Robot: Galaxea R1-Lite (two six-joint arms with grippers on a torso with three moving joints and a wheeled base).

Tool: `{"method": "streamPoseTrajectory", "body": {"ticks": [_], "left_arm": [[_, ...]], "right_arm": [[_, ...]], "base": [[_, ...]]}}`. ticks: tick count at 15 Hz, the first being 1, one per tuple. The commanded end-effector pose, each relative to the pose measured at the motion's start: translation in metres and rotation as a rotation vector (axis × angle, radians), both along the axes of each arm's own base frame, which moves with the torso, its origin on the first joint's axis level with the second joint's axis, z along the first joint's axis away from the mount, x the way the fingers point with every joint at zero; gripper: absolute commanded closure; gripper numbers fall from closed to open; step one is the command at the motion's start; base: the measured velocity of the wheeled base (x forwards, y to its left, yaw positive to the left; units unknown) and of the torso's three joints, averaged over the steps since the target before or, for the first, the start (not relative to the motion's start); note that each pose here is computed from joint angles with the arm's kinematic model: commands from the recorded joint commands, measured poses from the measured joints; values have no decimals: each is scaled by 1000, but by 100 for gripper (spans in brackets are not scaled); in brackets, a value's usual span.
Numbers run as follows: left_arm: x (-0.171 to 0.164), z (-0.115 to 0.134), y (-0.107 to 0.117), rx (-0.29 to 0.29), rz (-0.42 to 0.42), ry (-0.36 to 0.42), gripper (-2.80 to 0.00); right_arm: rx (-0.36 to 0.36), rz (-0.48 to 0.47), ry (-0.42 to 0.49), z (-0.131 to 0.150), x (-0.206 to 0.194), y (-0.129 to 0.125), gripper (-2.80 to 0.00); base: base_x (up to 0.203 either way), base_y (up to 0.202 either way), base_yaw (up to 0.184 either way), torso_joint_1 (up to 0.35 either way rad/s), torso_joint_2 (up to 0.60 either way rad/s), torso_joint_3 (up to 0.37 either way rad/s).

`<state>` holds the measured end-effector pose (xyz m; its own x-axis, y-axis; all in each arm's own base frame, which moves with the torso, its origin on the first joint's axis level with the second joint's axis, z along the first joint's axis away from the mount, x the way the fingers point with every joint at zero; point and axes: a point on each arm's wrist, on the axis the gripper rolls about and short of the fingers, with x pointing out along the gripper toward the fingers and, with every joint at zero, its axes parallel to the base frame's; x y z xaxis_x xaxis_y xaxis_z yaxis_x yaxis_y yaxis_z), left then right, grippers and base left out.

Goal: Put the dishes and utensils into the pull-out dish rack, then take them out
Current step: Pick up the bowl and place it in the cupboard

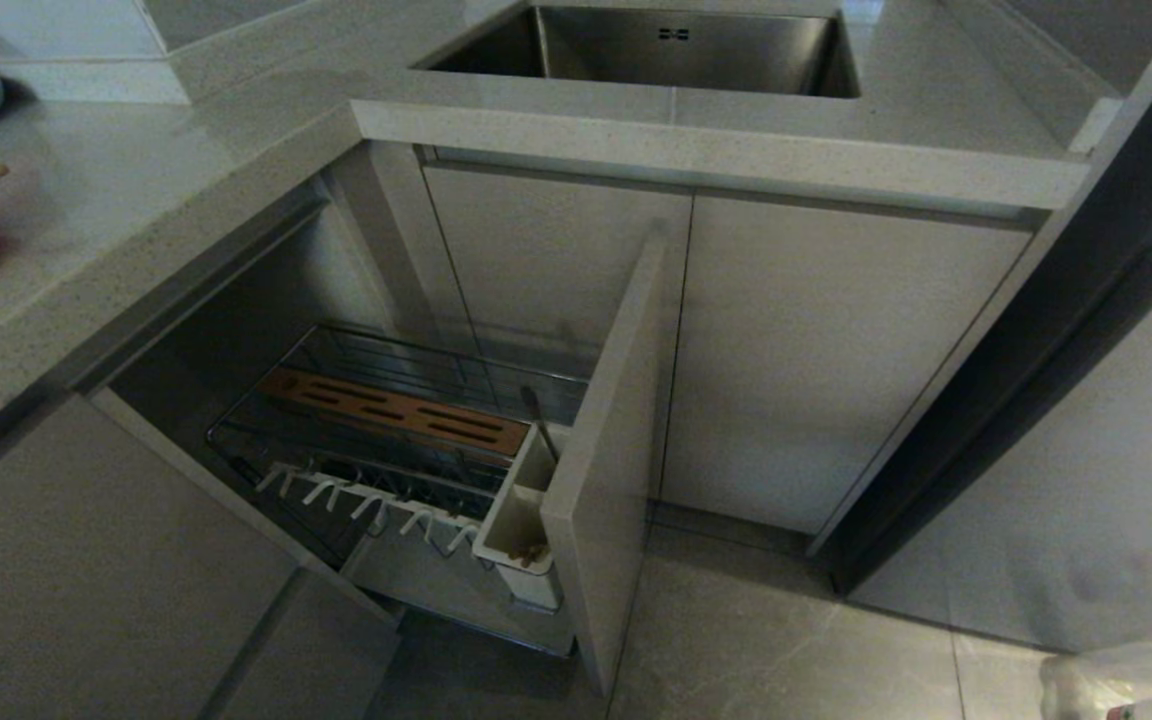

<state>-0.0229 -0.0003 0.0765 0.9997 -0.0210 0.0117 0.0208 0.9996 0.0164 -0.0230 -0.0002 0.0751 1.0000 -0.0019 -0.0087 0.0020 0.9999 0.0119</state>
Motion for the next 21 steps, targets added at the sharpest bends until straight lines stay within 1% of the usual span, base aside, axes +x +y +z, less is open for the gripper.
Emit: {"method": "streamPoseTrajectory", "body": {"ticks": [1, 2, 3, 4, 5, 7, 9, 11, 12, 13, 14, 16, 17, 19, 20, 21], "left_arm": [[1, -2, 0, 4, 1, 8, 0], [0, 0, 0, 5, 4, -11, 0], [-1, 8, 0, 6, 3, -67, 0], [-4, 21, 0, 7, 1, -152, 0], [-8, 34, 0, 11, 0, -211, 0], [-23, 64, 0, 28, 3, -308, 0], [-47, 101, 0, 61, 10, -388, 0], [-69, 146, 0, 105, 24, -429, 0], [-75, 171, 0, 120, 33, -431, 0], [-73, 197, 1, 133, 49, -418, 0], [-63, 220, 1, 147, 85, -386, 0], [-31, 262, 4, 181, 195, -310, 0], [-14, 282, 5, 191, 248, -287, 0], [18, 319, 7, 193, 340, -279, 0], [31, 338, 8, 179, 397, -289, 0], [45, 352, 9, 161, 452, -289, 0]], "right_arm": [[0, 0, 1, 0, 0, 0, 0], [0, 0, 1, 0, 0, 0, 0], [0, 0, 0, 0, 0, 0, 0], [0, 0, 1, 0, 0, 0, 0], [0, 0, 0, 0, 0, 0, 0], [0, 0, 0, 0, 0, 0, 0], [0, 0, 2, 0, 0, 0, 0], [0, 0, 0, 0, 0, 0, 0], [0, 0, 2, 0, 0, 0, 0], [0, 0, 0, 0, 0, 0, 0], [0, 0, 0, 0, 0, 0, 0], [0, 0, 0, 0, 0, 0, 0], [0, 0, 2, 0, 0, 0, 0], [0, 0, 2, 0, 0, 0, 0], [0, 0, 1, 0, 0, 0, 0], [-1, 0, 1, 0, 0, 0, 0]], "base": [[0, 0, 0, 0, 0, 0], [0, 0, 0, 0, 0, 0], [0, 0, 0, 0, 0, 0], [0, 0, 0, 0, 0, 0], [0, 0, 0, 0, 0, 0], [0, 0, 0, 0, 0, 0], [0, 0, 0, 0, 0, 0], [0, 0, 0, 0, 0, 0], [0, 0, 0, 0, 0, 0], [0, 0, 0, 0, 0, 0], [0, 0, 0, 0, 0, 0], [0, 0, 0, 0, 0, 0], [0, 0, 0, 0, 0, 0], [0, 0, 0, 0, 0, 0], [0, 0, 0, 0, 0, 0], [0, 0, 0, 0, 0, 0]]}}
